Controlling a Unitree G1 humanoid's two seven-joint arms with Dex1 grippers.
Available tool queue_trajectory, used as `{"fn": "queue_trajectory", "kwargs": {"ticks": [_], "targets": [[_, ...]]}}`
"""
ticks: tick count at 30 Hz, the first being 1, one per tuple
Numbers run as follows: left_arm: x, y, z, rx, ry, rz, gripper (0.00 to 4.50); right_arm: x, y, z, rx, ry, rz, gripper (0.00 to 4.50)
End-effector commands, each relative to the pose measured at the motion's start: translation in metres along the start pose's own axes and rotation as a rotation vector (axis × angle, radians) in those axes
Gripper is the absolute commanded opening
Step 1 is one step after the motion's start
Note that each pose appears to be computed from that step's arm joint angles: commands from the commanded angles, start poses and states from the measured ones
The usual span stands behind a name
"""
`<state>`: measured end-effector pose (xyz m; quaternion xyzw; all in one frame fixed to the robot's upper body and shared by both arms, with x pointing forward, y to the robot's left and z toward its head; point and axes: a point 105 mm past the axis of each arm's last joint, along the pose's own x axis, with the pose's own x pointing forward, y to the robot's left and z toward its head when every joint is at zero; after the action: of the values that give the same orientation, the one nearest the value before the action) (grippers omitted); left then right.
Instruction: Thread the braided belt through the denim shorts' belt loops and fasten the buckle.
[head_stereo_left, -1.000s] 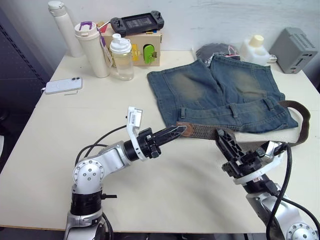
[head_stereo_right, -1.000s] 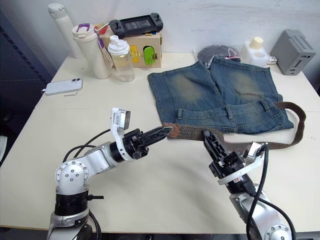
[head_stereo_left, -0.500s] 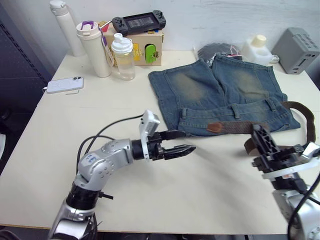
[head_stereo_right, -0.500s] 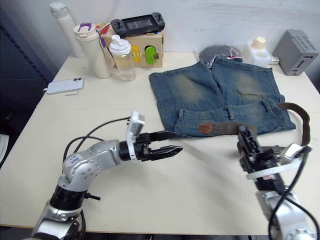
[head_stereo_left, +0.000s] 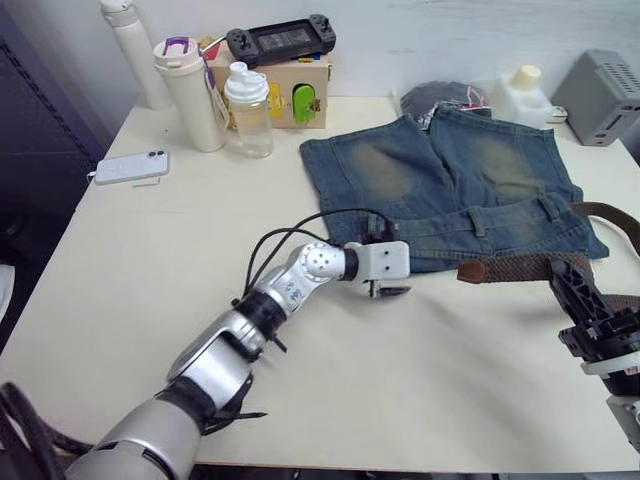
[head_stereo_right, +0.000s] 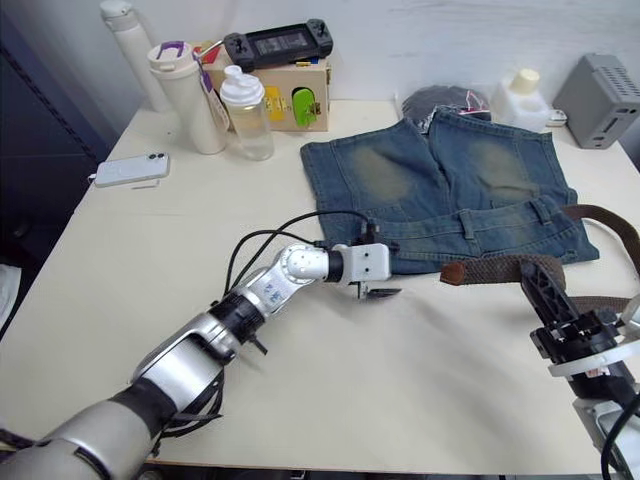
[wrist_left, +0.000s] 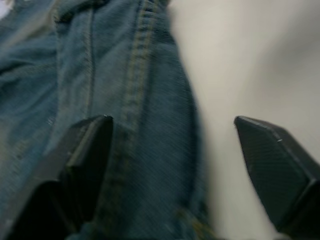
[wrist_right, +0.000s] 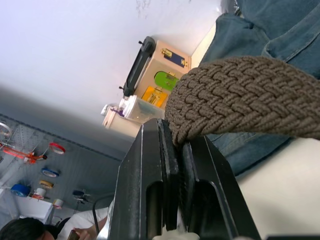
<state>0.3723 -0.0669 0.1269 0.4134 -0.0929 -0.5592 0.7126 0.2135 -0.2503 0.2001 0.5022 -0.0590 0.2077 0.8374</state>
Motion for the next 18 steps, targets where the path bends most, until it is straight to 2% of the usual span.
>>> {"fn": "queue_trajectory", "kwargs": {"ticks": [1, 7, 11, 14, 16, 18], "targets": [[-0.001, -0.001, -0.023, 0.000, 0.077, 0.017, 2.88, 0.001, 0.016, 0.002, -0.030, -0.013, 0.039, 0.00], [-0.020, -0.004, -0.051, -0.045, 0.119, 0.037, 0.31, 0.004, 0.014, 0.008, -0.025, -0.050, 0.025, 0.00], [-0.049, -0.005, -0.071, -0.084, 0.129, 0.088, 0.31, 0.006, 0.014, 0.012, -0.036, -0.052, 0.019, 0.00], [-0.097, -0.017, -0.089, -0.088, 0.144, 0.143, 0.31, 0.006, 0.017, 0.017, -0.070, -0.042, 0.026, 0.00], [-0.128, -0.028, -0.088, -0.086, 0.128, 0.168, 0.31, 0.007, 0.020, 0.019, -0.089, -0.037, 0.038, 0.00], [-0.159, -0.043, -0.076, -0.085, 0.083, 0.179, 0.31, 0.009, 0.024, 0.021, -0.112, -0.027, 0.048, 0.00]]}}
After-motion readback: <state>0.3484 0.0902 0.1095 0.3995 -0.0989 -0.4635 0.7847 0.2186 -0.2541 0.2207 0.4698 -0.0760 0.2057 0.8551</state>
